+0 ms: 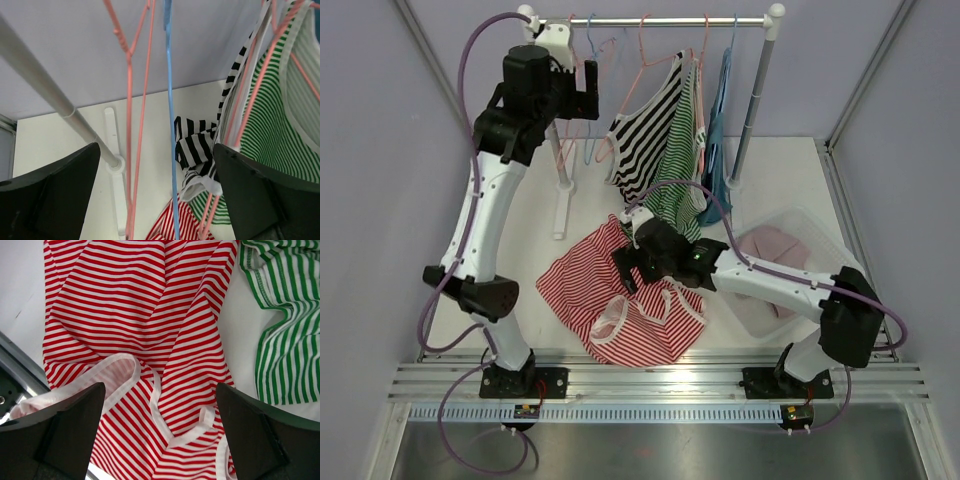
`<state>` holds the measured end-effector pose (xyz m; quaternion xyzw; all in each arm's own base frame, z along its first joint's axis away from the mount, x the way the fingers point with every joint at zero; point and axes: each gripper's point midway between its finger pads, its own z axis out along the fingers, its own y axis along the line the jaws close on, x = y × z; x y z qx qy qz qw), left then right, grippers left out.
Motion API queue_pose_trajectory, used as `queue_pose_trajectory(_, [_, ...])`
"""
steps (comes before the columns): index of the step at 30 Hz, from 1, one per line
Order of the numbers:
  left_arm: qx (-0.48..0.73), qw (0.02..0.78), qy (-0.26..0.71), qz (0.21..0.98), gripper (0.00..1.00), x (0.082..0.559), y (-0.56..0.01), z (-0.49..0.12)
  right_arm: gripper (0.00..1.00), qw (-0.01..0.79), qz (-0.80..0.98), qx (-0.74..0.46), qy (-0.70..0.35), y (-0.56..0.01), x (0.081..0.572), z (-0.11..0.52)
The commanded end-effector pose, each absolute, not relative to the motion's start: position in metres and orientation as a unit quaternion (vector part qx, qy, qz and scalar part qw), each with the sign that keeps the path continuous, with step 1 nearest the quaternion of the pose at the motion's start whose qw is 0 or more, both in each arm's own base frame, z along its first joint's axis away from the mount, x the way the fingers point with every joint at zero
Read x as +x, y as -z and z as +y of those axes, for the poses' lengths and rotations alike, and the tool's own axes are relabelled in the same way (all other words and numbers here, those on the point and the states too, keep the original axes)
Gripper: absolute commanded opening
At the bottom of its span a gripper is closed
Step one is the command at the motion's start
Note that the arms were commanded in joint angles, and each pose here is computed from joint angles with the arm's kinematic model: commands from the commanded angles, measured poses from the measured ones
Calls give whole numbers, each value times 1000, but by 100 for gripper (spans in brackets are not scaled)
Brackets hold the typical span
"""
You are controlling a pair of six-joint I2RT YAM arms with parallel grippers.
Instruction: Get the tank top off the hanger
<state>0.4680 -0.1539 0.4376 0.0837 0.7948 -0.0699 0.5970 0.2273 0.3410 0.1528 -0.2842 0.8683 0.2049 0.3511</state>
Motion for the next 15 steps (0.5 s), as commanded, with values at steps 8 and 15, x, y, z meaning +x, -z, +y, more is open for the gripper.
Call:
queue_pose_trajectory(8, [9,682,159,714,99,317,-530,-107,100,289,891,-313,-155,-70,228,389])
queue_pose_trajectory(15, [2,673,154,724,99,260,-485,-83,98,246,914,-317,-64,-3,216,384])
